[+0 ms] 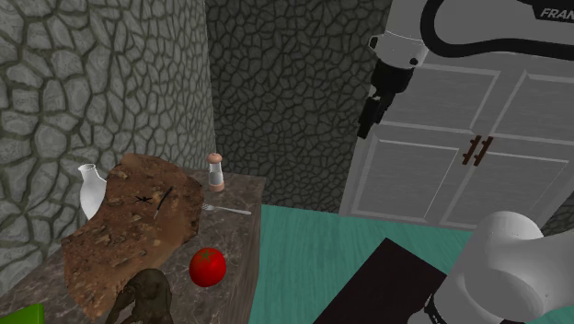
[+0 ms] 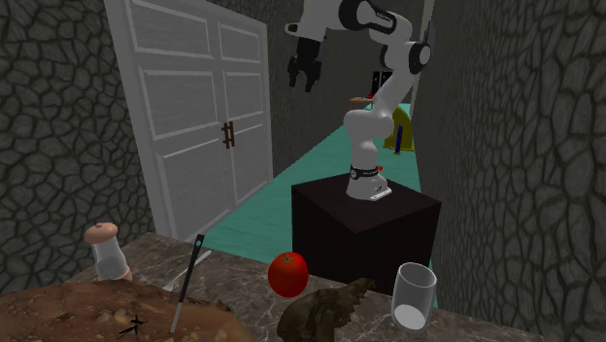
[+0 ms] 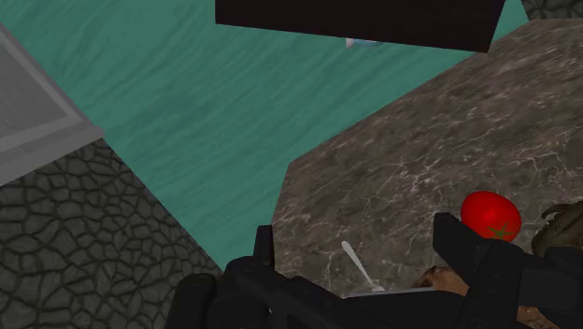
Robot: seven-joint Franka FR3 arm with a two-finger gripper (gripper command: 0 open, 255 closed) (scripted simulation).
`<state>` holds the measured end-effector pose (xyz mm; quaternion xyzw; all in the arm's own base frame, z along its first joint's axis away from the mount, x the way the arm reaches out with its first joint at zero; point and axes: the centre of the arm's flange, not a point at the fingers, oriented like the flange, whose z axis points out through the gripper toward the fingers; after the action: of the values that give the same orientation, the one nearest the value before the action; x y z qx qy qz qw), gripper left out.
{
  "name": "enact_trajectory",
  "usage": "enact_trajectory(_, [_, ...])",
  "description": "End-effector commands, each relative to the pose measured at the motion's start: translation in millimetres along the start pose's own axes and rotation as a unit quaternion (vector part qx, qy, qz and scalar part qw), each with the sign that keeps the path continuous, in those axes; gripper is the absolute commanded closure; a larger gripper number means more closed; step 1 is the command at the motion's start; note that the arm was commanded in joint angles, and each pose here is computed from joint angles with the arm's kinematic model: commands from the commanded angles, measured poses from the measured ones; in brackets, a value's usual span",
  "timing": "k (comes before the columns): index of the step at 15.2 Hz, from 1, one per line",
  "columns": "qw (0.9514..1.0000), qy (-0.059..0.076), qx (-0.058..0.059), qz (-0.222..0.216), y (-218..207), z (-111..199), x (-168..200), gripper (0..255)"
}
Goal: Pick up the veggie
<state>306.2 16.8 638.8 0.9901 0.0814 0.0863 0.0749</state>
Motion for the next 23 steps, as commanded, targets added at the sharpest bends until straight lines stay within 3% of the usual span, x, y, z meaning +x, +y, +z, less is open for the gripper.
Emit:
enact_trajectory(1, [1.0,0.0,0.0,0.0,0.0,0.0,0.0,0])
enact_trajectory(6, [0.9981,-0.038,0.043,0.024,-18.7,46.1,47.1,0])
enact_trajectory(12, [0.9907,-0.083,0.094,0.053,-43.5,103.8,100.3,0])
enact_trajectory(17, [0.9803,-0.12,0.137,0.078,-66.5,153.3,141.7,0])
enact_trajectory(23, [0.9628,-0.164,0.187,0.106,-97.2,214.0,187.9,0])
